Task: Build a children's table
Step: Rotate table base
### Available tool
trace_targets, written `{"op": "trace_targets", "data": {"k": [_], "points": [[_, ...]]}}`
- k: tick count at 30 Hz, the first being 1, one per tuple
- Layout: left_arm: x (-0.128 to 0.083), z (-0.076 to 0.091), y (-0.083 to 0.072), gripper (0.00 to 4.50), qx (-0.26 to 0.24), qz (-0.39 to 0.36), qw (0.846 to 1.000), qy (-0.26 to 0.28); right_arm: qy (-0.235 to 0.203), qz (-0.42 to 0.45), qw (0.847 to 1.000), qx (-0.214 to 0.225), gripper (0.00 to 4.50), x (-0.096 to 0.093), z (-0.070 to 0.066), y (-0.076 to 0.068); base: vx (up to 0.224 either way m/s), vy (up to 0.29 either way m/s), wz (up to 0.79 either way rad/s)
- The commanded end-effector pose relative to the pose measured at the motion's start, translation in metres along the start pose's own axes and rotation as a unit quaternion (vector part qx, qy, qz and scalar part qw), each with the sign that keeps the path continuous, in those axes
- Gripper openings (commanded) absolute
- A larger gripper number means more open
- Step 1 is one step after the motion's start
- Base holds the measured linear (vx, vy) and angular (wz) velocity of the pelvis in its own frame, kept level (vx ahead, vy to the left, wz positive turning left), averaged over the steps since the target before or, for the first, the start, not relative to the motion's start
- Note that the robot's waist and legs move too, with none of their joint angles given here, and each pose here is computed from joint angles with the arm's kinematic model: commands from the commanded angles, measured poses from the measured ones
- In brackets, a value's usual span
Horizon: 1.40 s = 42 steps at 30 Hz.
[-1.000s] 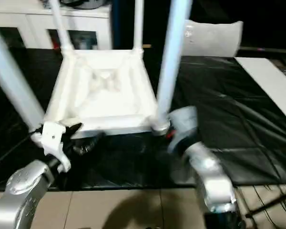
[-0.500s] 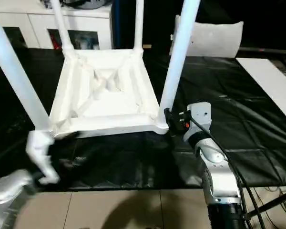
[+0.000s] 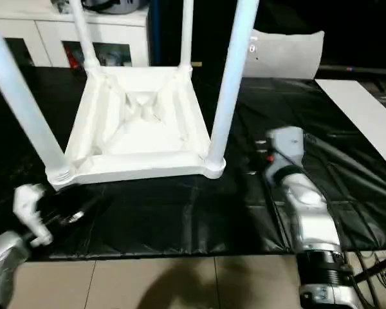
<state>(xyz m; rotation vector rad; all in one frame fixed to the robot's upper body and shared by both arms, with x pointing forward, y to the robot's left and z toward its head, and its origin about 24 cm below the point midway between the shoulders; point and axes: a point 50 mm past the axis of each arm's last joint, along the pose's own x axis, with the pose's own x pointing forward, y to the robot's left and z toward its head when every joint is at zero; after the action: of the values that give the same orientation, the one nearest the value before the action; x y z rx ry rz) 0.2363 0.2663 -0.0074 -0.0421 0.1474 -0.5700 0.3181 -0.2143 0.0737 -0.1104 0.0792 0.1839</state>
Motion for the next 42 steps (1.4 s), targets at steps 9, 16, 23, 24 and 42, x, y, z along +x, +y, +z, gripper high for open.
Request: {"op": "trace_targets", "data": {"k": [9,16,23,24,42], "points": [[0.007,0.023,0.03,4.44,0.007,-0.059,0.998,-0.005,-0.006,0.006,1.0,0.003,4.5,-0.01,-0.004,-0.001,0.0,0.0,0.0],[0.011,0.028,0.029,4.44,0.029,-0.11,0.993,0.019,0.0,0.019,1.0,0.0,4.5,-0.014,-0.008,0.005,0.0,0.0,0.0],[0.037,0.039,0.013,4.44,0.059,-0.164,0.984,0.025,0.012,0.05,0.999,-0.016,4.5,-0.018,-0.01,0.013,0.0,0.0,0.0],[0.042,0.04,0.008,4.44,0.065,-0.175,0.982,0.028,0.014,0.052,0.998,-0.016,4.5,-0.019,-0.01,0.014,0.0,0.0,0.0],[0.101,0.097,-0.087,4.44,0.072,-0.198,0.976,-0.044,-0.018,0.126,0.991,-0.027,4.5,-0.001,0.004,0.047,0.0,0.0,0.0]]}}
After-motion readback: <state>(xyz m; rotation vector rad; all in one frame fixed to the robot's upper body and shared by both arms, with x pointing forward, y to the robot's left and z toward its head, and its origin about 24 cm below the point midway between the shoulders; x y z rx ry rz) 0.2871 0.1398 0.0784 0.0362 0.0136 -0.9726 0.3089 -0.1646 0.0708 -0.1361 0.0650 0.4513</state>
